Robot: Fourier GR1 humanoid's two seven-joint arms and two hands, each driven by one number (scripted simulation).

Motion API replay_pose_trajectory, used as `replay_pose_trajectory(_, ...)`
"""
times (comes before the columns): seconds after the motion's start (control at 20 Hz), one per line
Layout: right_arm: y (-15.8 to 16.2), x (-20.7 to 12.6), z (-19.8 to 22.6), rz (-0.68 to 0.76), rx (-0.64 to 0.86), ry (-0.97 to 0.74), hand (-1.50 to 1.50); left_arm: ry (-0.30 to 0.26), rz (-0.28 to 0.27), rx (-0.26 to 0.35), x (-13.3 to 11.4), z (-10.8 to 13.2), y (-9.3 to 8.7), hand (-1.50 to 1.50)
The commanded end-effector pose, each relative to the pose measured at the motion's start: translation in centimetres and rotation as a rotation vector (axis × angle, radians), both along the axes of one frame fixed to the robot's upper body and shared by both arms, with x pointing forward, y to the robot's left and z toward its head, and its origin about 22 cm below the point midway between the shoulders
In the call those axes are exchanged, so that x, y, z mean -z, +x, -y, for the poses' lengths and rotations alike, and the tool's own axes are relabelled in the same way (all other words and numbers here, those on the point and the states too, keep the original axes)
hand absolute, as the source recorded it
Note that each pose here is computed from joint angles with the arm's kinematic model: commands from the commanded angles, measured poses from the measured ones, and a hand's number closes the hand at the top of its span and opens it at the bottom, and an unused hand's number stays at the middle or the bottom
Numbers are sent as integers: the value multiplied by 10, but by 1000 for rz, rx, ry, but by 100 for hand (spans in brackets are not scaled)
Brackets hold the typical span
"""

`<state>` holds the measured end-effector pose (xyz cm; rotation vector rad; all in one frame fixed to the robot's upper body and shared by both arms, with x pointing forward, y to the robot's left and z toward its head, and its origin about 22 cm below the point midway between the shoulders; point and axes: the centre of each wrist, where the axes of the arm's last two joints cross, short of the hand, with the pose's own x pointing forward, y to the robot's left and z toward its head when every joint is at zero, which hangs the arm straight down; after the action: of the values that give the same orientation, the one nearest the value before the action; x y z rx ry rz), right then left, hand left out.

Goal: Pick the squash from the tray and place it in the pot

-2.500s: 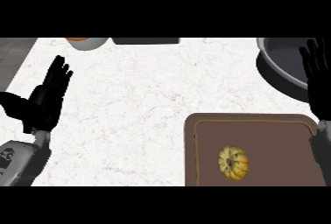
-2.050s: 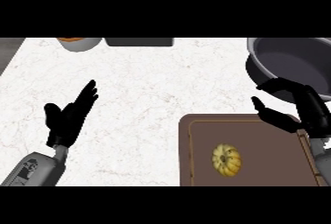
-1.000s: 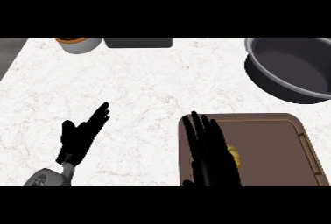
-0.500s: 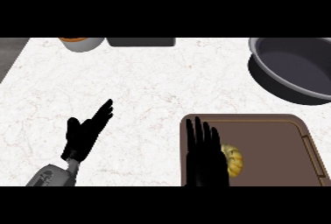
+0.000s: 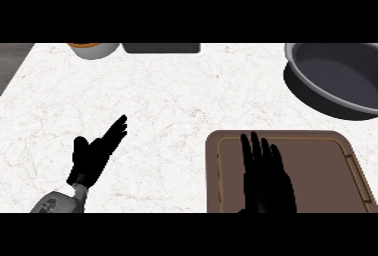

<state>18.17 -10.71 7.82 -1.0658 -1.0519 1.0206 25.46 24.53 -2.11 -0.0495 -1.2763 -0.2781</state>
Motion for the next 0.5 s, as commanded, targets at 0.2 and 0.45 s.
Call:
replay_pose_trajectory(0.2,-19,-16,25,-24,-3,92,-150,-16,-6,-9,12,-3,19,0)
replay_pose_trajectory(0.45,-17,4,43,-16,-51,243,-150,3,4,6,3,13,-5,0)
